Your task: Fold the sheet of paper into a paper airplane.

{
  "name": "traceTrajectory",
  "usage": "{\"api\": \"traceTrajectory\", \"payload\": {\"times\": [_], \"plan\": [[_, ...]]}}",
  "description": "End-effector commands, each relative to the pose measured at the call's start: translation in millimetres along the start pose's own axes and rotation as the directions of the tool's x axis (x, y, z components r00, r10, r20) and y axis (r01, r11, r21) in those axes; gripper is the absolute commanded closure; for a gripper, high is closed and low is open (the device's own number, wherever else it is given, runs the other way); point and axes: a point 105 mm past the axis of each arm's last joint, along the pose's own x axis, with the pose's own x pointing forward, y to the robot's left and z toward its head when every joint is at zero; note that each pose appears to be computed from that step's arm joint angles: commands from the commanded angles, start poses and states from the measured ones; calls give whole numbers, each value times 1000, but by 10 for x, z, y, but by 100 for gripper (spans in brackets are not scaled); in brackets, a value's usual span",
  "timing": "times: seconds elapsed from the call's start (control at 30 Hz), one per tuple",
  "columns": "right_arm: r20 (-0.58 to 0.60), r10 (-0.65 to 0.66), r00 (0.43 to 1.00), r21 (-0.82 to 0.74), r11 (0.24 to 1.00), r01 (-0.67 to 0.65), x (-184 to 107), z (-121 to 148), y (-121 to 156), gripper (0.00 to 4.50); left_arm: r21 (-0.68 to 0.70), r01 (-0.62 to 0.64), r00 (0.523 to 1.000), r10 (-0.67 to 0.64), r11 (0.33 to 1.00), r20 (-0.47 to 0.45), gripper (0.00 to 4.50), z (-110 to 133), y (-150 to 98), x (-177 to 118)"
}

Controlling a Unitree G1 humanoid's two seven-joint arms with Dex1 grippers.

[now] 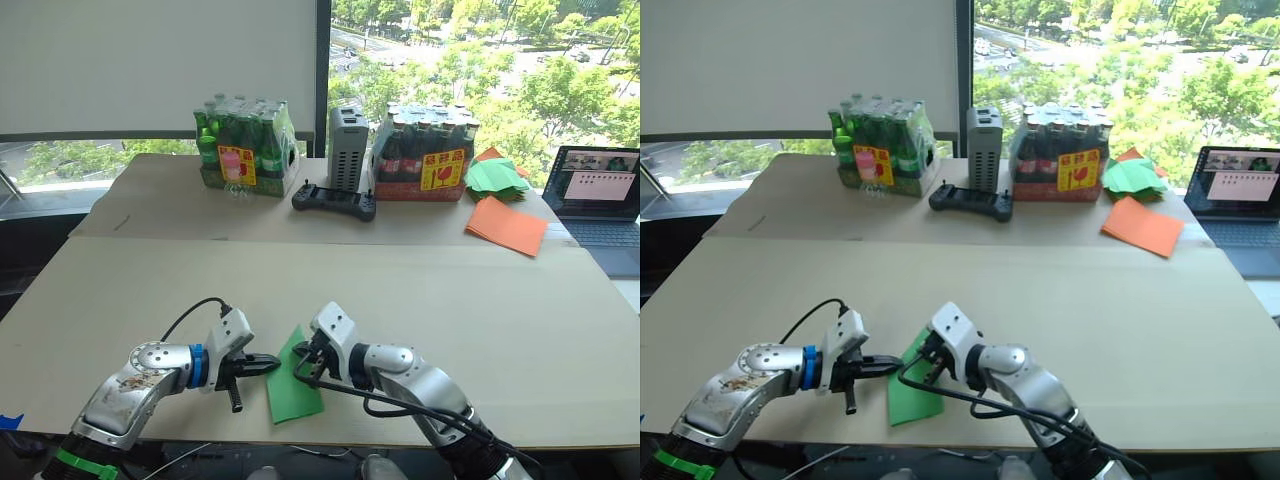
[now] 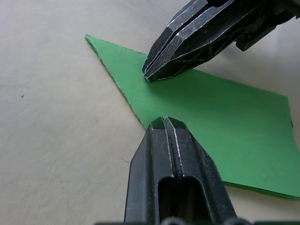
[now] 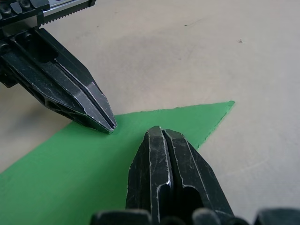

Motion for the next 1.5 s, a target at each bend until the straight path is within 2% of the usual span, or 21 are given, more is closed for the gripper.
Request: {"api": "traceTrajectory", "payload": {"times": [0.03,0.3,0.5,0.7,0.87,1.2,1.5], "plan": [[53,3,999,-32,999,-1,-9,127,-21,450,-16,-14,998,13,1000,-57,447,-155,-14,46],[11,-32,999,-12,999,32,66,-72,-147,450,-1,-5,998,5,1000,-63,447,-176,-63,84],[12,-53,998,-16,998,54,106,-104,-299,450,5,-9,998,9,1000,-63,447,-174,-65,81],[18,-49,999,-20,999,49,127,-131,-336,450,11,-13,998,14,1000,-66,447,-173,-61,66],[19,19,1000,-23,1000,-19,90,-211,-191,450,15,-17,998,18,1000,-63,447,-159,-52,64],[-59,106,993,12,994,-105,-29,-490,124,450,24,-9,998,11,1000,-67,447,-147,-48,68],[-97,118,988,48,992,-113,-131,-644,179,450,25,-1,998,3,1000,-67,447,-144,-56,79]]}}
